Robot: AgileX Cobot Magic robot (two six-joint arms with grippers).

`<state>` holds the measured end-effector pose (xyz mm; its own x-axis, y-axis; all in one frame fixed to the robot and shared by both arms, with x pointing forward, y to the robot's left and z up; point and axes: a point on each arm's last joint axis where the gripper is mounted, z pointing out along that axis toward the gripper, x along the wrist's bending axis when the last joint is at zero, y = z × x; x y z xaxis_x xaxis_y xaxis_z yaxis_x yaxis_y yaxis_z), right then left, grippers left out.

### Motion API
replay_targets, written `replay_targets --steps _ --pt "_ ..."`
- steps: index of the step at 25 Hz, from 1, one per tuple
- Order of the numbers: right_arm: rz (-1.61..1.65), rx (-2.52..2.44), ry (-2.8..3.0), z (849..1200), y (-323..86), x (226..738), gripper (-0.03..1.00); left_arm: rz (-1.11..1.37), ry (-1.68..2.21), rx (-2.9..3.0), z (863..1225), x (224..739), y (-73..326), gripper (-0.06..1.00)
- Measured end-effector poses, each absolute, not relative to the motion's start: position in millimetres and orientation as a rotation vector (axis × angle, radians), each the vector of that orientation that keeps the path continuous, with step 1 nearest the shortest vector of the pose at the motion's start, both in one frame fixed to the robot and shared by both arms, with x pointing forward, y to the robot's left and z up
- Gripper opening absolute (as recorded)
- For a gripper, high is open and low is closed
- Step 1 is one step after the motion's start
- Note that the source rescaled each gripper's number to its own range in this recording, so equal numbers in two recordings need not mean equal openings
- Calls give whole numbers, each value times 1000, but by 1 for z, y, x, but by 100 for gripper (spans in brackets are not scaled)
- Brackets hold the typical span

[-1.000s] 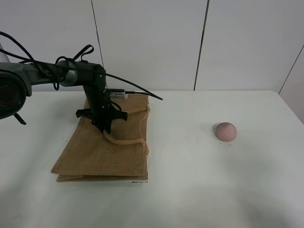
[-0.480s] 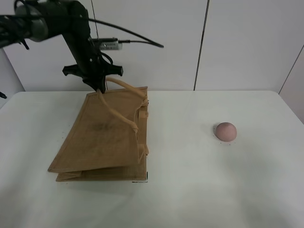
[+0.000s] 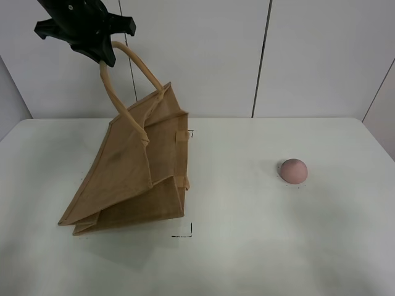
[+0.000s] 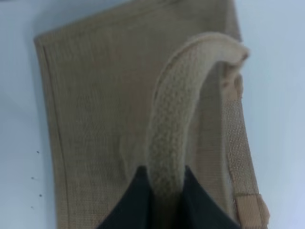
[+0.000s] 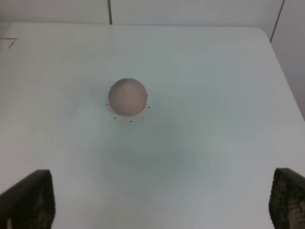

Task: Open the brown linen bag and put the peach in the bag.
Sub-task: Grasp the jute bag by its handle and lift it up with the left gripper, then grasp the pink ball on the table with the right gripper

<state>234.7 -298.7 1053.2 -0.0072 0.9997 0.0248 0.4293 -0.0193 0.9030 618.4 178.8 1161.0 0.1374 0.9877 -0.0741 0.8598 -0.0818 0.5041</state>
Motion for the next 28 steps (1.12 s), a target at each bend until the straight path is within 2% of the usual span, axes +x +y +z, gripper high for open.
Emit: replay_targets --steps 5,16,23,28 --pt "992 1541 1528 1053 -299 235 100 436 1729 1979 1179 606 183 0" --pt "931 1585 1593 1057 -298 248 100 429 1726 2015 1181 602 185 0" --pt "689 1740 1851 1079 -296 337 100 445 1710 1996 1191 594 187 0" --pt "549 1879 1984 1072 -292 427 100 446 1708 1998 1191 594 187 0"
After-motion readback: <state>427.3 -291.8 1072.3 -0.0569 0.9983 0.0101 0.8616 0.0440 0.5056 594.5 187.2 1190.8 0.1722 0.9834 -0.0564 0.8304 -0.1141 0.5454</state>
